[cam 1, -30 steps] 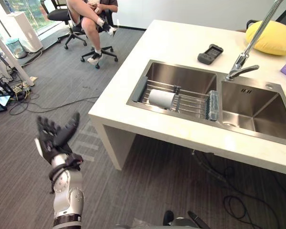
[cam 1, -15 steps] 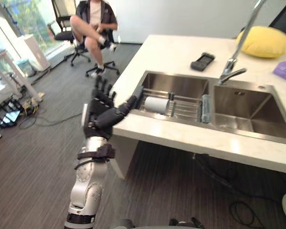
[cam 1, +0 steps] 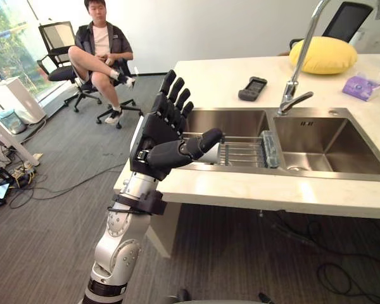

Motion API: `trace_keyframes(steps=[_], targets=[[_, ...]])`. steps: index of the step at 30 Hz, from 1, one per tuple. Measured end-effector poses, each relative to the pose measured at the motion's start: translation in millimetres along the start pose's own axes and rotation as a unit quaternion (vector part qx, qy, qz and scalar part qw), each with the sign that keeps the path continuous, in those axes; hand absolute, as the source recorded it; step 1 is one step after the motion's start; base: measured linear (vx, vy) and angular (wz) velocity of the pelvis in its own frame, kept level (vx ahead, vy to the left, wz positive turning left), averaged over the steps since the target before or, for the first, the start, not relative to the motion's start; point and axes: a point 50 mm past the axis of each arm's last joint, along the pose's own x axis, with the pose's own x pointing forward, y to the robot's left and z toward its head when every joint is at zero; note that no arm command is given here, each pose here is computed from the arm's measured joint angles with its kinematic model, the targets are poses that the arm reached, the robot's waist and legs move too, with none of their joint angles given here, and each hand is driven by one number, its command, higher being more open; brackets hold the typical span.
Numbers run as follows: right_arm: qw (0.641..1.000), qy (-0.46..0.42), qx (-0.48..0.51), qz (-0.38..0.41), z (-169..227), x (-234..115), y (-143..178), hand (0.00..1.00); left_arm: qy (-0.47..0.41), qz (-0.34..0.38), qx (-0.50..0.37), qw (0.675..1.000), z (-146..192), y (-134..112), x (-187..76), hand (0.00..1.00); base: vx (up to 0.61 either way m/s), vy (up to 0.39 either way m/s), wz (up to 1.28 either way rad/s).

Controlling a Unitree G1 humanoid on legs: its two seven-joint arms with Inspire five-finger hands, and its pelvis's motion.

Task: Walk over to the sink, pick up the cup, carry it to the dishwasher, place the cup inside the dishwasher, then close the dishwasher door

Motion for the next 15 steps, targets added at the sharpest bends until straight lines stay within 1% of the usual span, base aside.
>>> trace_keyframes(steps=[4,8,14,15], targets=[[1.0,0.004,0.017,-0.006,-10,-1,-4,1.0,0.041,-0.015,-0.009,0.999,-19,-6,5,1.0,0.17,-0.011,-0.02],[1.0,0.008,0.024,-0.001,-15,0,-2,1.0,0.087,0.012,0.017,0.996,-36,5,12,1.0,0.11,-0.021,-0.04],[0.999,0.015,0.029,0.0,-21,-1,-3,1.0,0.122,0.044,0.056,0.99,-50,17,11,1.0,0.01,-0.003,0.0],[0.999,0.017,0.024,0.026,-22,1,5,1.0,0.181,0.115,0.108,0.971,-62,61,-4,1.0,0.0,0.0,0.0]])
